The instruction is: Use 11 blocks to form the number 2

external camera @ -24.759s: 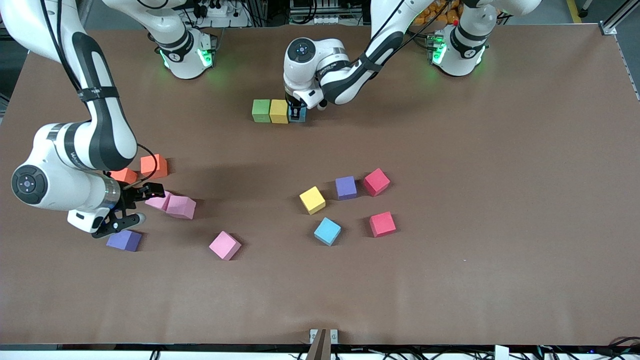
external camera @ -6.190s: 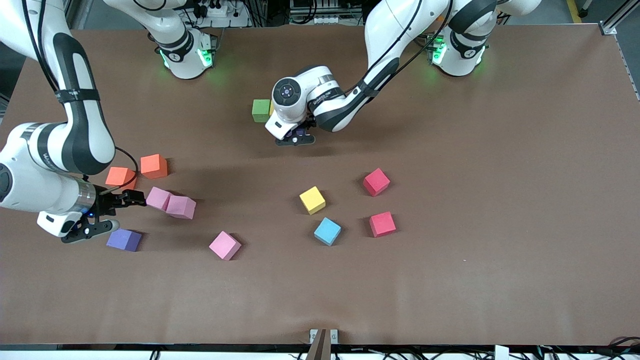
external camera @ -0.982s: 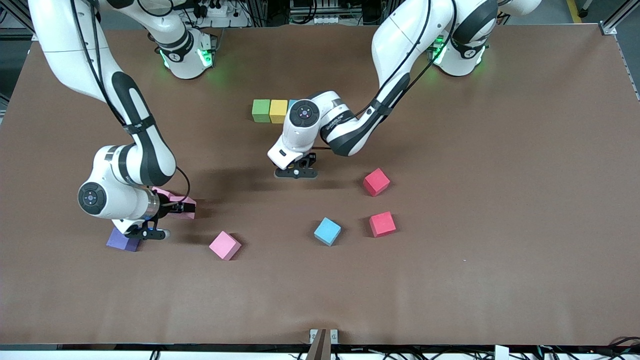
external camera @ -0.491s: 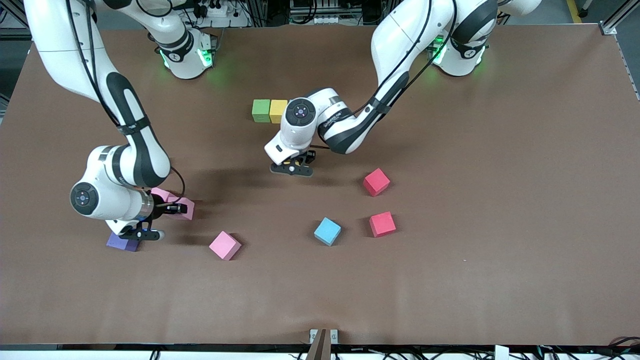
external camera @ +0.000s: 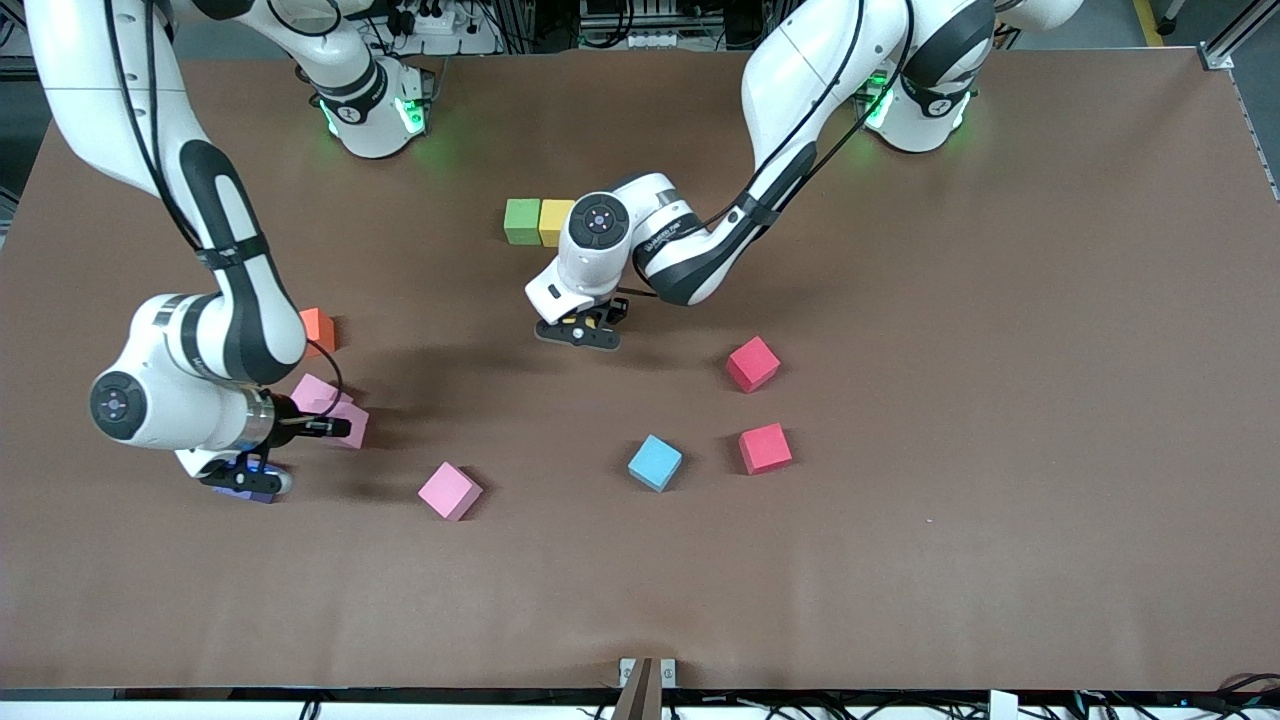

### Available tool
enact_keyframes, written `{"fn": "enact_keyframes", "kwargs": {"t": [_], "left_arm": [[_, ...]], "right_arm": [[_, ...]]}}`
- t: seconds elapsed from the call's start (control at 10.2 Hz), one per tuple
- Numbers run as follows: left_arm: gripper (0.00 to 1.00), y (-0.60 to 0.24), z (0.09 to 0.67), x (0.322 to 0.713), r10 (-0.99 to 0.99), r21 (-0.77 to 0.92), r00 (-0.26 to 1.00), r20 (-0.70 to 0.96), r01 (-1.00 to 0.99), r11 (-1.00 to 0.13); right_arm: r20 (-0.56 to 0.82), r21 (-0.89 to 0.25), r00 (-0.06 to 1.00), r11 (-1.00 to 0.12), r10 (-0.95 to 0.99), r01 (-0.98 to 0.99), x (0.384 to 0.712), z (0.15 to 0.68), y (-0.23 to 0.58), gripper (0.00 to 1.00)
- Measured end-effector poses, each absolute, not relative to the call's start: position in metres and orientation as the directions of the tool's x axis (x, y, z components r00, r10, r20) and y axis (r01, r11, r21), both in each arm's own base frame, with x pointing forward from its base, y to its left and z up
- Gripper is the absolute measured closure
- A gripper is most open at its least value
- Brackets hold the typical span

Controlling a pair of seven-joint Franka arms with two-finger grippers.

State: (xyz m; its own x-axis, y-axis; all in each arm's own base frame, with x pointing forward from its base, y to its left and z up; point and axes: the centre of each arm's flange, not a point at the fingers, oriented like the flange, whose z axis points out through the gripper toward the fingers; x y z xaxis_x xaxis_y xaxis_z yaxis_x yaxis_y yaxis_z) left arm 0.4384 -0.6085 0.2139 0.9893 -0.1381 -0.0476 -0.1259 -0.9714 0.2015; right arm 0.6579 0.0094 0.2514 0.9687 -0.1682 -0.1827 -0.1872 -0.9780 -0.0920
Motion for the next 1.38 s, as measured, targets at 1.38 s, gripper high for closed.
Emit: {"fn": "enact_keyframes", "kwargs": {"t": [1.38], "left_arm": [[0.44, -0.605, 0.211, 0.423, -0.127, 0.196, 0.988, -0.088, -0.108, -0.975]], "right_arm": [[-0.198, -0.049, 0.902, -0.915, -0.385, -0.401, 0.659, 0.255, 0.033, 0.48]]}}
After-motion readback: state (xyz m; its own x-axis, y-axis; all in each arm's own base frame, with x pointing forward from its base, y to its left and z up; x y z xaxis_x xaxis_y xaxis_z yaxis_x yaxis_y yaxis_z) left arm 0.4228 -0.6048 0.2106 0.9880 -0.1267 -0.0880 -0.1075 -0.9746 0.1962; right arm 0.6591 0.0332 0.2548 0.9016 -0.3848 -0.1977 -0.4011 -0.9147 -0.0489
